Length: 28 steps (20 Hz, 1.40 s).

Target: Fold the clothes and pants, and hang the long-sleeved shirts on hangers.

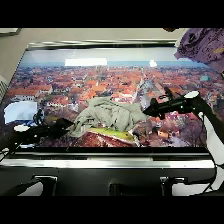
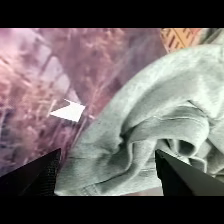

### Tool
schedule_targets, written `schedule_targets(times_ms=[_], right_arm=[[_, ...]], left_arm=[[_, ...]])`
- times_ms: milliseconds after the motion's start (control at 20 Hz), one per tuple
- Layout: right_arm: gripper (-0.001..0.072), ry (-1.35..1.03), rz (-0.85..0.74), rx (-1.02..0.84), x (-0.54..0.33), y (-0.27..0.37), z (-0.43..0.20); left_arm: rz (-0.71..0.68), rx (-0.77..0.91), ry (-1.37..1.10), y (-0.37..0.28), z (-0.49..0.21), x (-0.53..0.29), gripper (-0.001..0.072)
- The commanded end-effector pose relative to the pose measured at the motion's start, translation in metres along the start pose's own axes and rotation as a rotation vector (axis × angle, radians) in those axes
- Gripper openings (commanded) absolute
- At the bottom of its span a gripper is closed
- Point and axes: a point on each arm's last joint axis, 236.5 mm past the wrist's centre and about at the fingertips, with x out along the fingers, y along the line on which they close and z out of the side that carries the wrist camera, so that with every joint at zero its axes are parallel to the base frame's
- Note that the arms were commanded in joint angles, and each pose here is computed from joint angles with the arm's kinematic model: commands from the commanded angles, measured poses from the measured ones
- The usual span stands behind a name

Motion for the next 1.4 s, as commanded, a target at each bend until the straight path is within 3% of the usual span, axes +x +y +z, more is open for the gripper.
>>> schedule_targets(times_ms=[0,50,150,200,450,600,750,900,1050,1350], right_arm=[[0.0034,-0.009,0.002,-0.017,-0.005,0.007,-0.001],[0.0034,-0.011,0.002,-0.021,-0.006,0.008,-0.002],[0.0034,-0.019,0.005,-0.029,-0.009,0.011,-0.002],[0.0033,-0.025,0.008,-0.035,-0.011,0.014,-0.002],[0.0031,-0.16,-0.005,-0.194,-0.047,0.054,0.012],[0.0031,-0.359,-0.054,-0.405,-0.112,0.118,0.034],[0.0031,-0.677,-0.141,-0.638,-0.214,0.204,0.036],[0.0031,-1.017,-0.249,-0.838,-0.323,0.28,-0.011],[0.0031,-1.363,-0.368,-0.913,-0.424,0.321,-0.093],[0.0031,-1.668,-0.372,-0.882,-0.494,0.333,-0.208]], left_arm=[[-0.045,-0.013,0.063,-0.003,-0.012,0.008,0.0642],[-0.042,-0.018,0.072,-0.001,-0.014,0.01,0.0541],[-0.038,-0.017,0.061,-0.001,-0.011,0.011,0.0075],[-0.044,-0.006,0.055,-0.004,-0.008,0.009,0.0021],[-0.167,0.219,-0.114,-0.096,0.064,-0.039,0.0018],[-0.237,0.419,-0.36,-0.194,0.125,-0.13,0.0018],[-0.184,0.608,-0.612,-0.272,0.149,-0.243,0.0017],[-0.068,0.738,-0.937,-0.326,0.138,-0.374,0.0017],[0.001,0.779,-1.216,-0.348,0.092,-0.482,0.0018],[0.025,0.779,-1.298,-0.337,0.022,-0.527,0.0019]])
